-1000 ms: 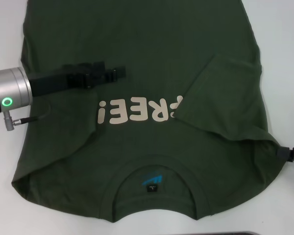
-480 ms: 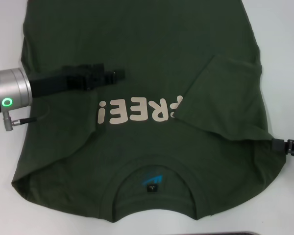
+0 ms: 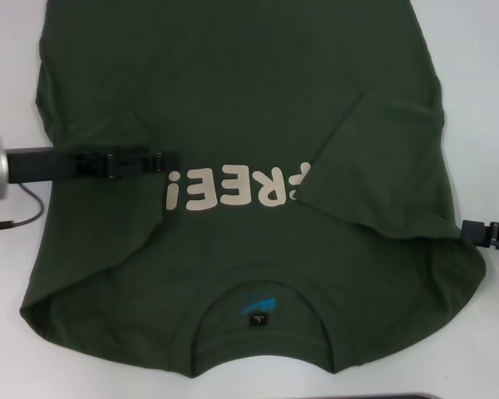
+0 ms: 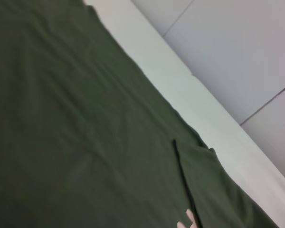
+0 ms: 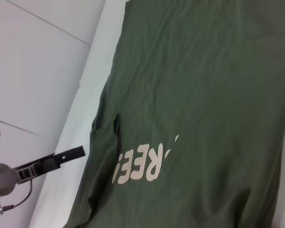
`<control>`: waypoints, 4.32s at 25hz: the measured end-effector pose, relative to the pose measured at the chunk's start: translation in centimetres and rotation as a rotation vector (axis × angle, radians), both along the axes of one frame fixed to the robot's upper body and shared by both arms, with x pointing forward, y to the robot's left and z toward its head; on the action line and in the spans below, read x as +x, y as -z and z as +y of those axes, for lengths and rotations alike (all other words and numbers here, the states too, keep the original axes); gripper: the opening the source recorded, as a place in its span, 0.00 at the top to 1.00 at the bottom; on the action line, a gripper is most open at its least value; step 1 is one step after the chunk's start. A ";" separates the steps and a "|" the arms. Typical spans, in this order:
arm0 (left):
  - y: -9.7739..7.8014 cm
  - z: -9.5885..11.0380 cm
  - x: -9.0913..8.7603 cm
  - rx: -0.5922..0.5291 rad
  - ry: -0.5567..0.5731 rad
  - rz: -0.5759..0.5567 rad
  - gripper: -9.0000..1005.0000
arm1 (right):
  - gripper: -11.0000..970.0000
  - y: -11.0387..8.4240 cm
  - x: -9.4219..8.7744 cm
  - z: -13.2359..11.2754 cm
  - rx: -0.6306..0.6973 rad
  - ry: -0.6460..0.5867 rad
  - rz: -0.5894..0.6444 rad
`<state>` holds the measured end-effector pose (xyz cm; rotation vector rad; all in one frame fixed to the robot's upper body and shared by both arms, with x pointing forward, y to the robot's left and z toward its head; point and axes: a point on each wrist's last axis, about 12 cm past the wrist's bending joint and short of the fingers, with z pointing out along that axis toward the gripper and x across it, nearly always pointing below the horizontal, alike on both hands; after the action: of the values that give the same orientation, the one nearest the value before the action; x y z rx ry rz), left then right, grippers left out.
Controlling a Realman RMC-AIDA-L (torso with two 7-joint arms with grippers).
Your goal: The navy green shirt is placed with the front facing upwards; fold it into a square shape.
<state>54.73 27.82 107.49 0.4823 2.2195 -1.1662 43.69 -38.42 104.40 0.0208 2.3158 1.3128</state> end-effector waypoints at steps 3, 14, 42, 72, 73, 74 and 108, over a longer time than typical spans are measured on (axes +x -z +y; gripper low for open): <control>-0.4 1.8 -0.4 0.003 -0.013 0.037 0.12 | 0.16 -0.1 0.0 -0.3 -0.005 0.011 -0.011; -1.5 6.6 -2.5 -0.011 -0.050 0.185 0.13 | 0.16 -0.5 0.5 -1.0 -0.028 0.035 -0.031; -1.2 12.4 -7.0 0.074 -0.138 0.519 0.24 | 0.16 -1.2 1.5 -1.6 -0.058 0.025 -0.056; 0.4 9.8 -6.9 0.138 -0.057 0.588 0.25 | 0.16 -1.3 1.6 -1.5 -0.052 0.024 -0.051; 0.4 9.8 -6.8 0.138 -0.056 0.588 0.25 | 0.16 -1.3 1.6 -1.5 -0.053 0.023 -0.051; 0.4 9.8 -6.8 0.139 -0.055 0.587 0.25 | 0.16 -1.3 1.6 -1.5 -0.053 0.023 -0.050; 0.6 9.4 -6.3 0.192 -0.027 0.578 0.65 | 0.16 -1.4 1.9 -1.4 -0.048 0.020 -0.058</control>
<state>48.39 37.22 106.89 0.1991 2.8381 -1.1906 45.59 -39.81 105.85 -0.0099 2.2917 1.2315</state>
